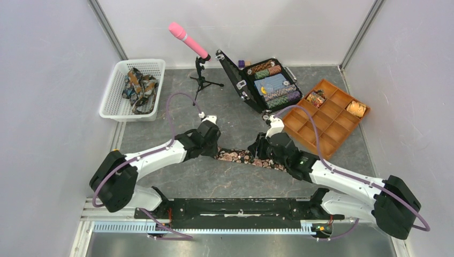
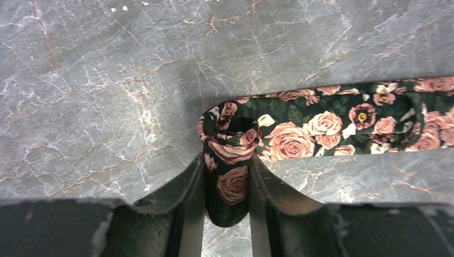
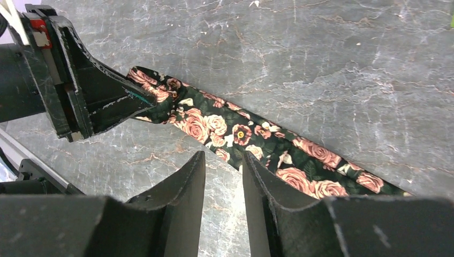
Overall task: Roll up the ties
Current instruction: Roll the tie at the center of the board.
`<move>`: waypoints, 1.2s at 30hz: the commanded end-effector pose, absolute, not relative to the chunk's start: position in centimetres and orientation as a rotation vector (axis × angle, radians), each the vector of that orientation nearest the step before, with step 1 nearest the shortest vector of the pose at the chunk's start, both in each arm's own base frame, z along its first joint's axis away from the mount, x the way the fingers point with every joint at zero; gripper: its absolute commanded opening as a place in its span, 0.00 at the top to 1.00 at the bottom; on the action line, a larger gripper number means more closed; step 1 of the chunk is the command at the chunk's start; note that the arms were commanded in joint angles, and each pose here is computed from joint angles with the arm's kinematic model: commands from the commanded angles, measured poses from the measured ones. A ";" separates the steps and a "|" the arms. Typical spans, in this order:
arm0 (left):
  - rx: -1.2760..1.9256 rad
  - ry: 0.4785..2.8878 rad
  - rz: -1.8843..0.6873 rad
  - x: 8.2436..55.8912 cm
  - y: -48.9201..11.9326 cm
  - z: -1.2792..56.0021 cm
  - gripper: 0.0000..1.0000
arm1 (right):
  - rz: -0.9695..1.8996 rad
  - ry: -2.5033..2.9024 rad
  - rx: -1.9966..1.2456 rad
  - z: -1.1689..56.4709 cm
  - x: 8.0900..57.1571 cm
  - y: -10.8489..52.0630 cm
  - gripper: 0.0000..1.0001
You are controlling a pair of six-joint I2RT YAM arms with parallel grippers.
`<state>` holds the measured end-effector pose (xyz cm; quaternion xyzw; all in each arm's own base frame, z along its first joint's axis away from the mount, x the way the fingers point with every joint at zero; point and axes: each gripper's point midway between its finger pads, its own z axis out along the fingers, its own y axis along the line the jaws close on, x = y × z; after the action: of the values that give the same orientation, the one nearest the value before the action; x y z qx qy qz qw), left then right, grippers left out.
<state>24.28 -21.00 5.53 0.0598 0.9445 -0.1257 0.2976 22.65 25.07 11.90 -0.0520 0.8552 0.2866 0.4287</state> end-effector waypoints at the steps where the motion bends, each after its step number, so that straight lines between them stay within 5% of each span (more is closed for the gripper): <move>1: 0.240 2.486 -0.086 25.1 -19.8 6.0 0.65 | 0.661 2.108 -0.106 12.4 23.0 23.6 0.62; 36: 0.531 2.372 0.627 25.4 -22.0 4.0 0.68 | 0.582 1.898 0.068 21.5 22.5 17.2 0.60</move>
<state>25.09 -21.54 4.22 0.1984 0.9051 0.2167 0.3075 22.18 17.99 20.29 0.0169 0.8075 0.2572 0.5306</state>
